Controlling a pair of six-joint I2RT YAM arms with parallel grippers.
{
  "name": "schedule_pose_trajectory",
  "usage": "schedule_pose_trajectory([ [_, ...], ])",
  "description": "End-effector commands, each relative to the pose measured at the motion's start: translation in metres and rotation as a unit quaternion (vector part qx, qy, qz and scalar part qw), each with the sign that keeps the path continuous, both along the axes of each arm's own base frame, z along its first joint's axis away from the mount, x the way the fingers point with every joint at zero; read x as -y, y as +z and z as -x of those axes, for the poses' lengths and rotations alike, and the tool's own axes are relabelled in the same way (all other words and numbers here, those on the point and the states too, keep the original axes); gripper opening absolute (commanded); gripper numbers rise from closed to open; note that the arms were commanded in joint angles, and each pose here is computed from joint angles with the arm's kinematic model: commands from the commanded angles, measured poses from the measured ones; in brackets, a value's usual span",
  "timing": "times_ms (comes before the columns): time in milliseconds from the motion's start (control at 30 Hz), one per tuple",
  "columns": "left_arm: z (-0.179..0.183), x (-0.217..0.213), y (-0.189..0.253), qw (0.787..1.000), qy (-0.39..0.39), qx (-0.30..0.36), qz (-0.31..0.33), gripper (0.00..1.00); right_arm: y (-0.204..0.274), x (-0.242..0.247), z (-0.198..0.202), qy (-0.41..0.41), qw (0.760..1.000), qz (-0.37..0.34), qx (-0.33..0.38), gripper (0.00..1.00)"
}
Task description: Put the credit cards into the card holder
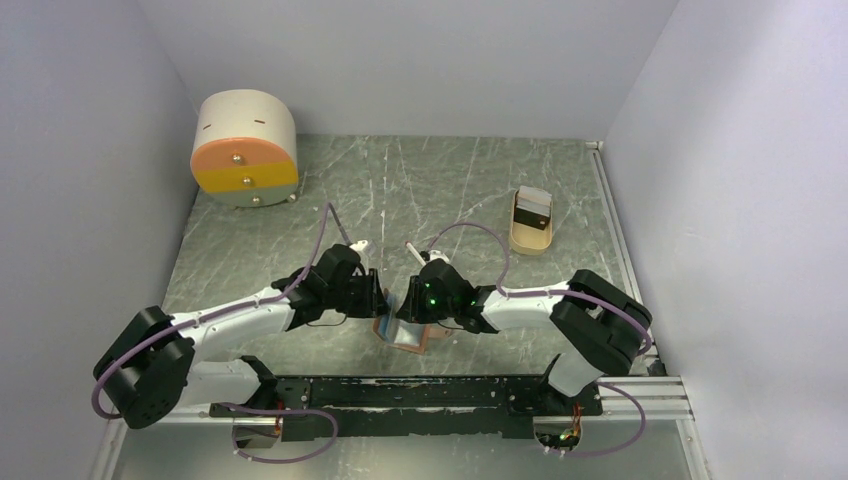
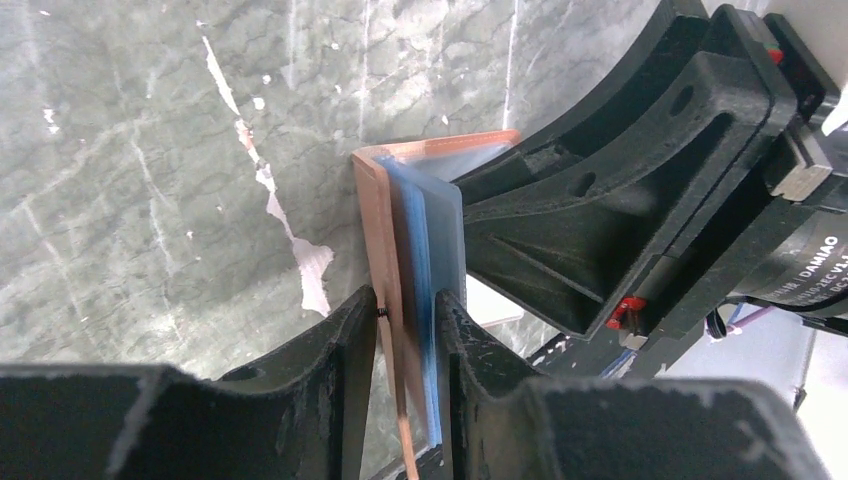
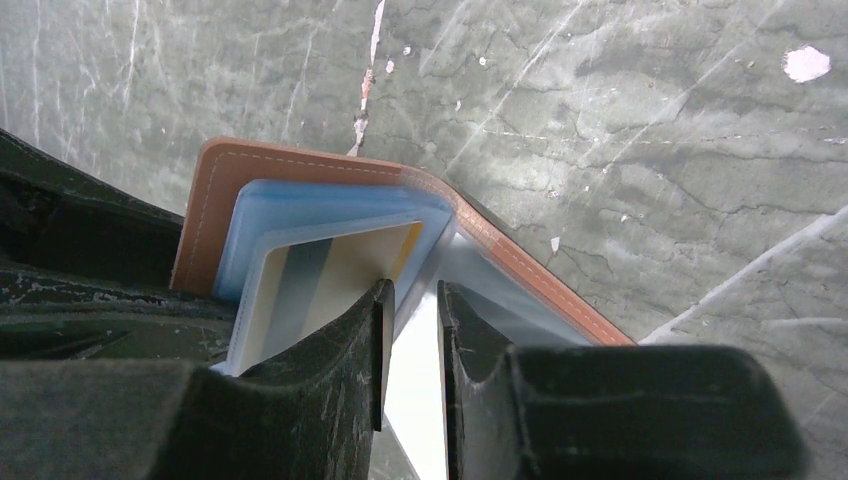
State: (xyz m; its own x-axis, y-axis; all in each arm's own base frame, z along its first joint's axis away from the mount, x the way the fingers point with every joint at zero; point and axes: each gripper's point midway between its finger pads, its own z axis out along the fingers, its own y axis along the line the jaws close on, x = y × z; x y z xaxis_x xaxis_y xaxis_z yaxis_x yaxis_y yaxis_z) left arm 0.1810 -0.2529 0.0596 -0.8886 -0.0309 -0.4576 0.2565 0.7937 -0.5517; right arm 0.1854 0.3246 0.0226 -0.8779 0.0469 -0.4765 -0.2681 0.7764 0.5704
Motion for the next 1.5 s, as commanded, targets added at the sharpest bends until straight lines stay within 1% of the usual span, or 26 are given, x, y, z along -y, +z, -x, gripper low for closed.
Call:
schedule_pose_trajectory([
  [0,0.006,0.015,0.007,0.999,-0.027,-0.002,0.035,0.33,0.0,-0.001,-0.006,-0.001,1.0,-0.002,0.014,0.27],
  [133,0.01,0.024,0.016,0.997,-0.045,-0.003,0.066,0.31,0.003,-0.005,-0.007,0.001,1.0,-0.011,0.019,0.27],
  [300,0.013,0.025,0.017,0.996,-0.036,-0.011,0.078,0.14,0.003,-0.006,-0.008,0.008,1.0,-0.011,0.024,0.28],
  [367,0.014,0.025,0.016,0.996,-0.031,-0.018,0.081,0.09,0.002,-0.006,-0.006,0.012,1.0,-0.011,0.021,0.28],
  [433,0.014,0.023,0.012,0.997,-0.02,-0.028,0.072,0.09,0.001,-0.001,-0.004,0.01,1.0,0.003,0.016,0.29],
  [567,0.01,0.015,0.002,0.999,-0.005,-0.046,0.013,0.09,0.012,0.019,-0.002,-0.007,0.999,0.017,0.029,0.31],
  [767,-0.005,-0.002,0.011,0.997,0.018,-0.02,-0.072,0.09,0.032,0.042,-0.002,-0.03,0.998,0.03,0.051,0.36],
  [833,-0.007,-0.007,0.015,0.996,0.025,-0.012,-0.089,0.09,0.037,0.05,-0.002,-0.043,0.997,0.034,0.058,0.36],
  [867,-0.008,-0.008,0.019,0.995,0.028,-0.007,-0.094,0.09,0.038,0.054,-0.002,-0.049,0.996,0.034,0.062,0.35],
  [967,-0.008,-0.01,0.025,0.994,0.031,-0.001,-0.101,0.09,0.038,0.057,0.001,-0.051,0.996,0.021,0.065,0.28],
  [1033,-0.008,-0.009,0.028,0.994,0.034,0.005,-0.105,0.09,0.034,0.053,0.004,-0.044,0.997,0.005,0.062,0.26],
  [1133,-0.005,-0.005,0.022,0.994,0.027,-0.005,-0.109,0.09,0.024,0.041,0.011,-0.025,0.998,-0.022,0.046,0.24],
  [1267,0.002,0.012,0.016,0.995,-0.013,-0.03,-0.092,0.09,0.012,0.036,0.012,-0.022,0.999,-0.022,0.03,0.21],
  [1467,0.013,0.038,0.027,0.998,-0.037,-0.041,-0.001,0.09,-0.009,0.04,0.018,-0.024,1.0,-0.01,0.009,0.2],
])
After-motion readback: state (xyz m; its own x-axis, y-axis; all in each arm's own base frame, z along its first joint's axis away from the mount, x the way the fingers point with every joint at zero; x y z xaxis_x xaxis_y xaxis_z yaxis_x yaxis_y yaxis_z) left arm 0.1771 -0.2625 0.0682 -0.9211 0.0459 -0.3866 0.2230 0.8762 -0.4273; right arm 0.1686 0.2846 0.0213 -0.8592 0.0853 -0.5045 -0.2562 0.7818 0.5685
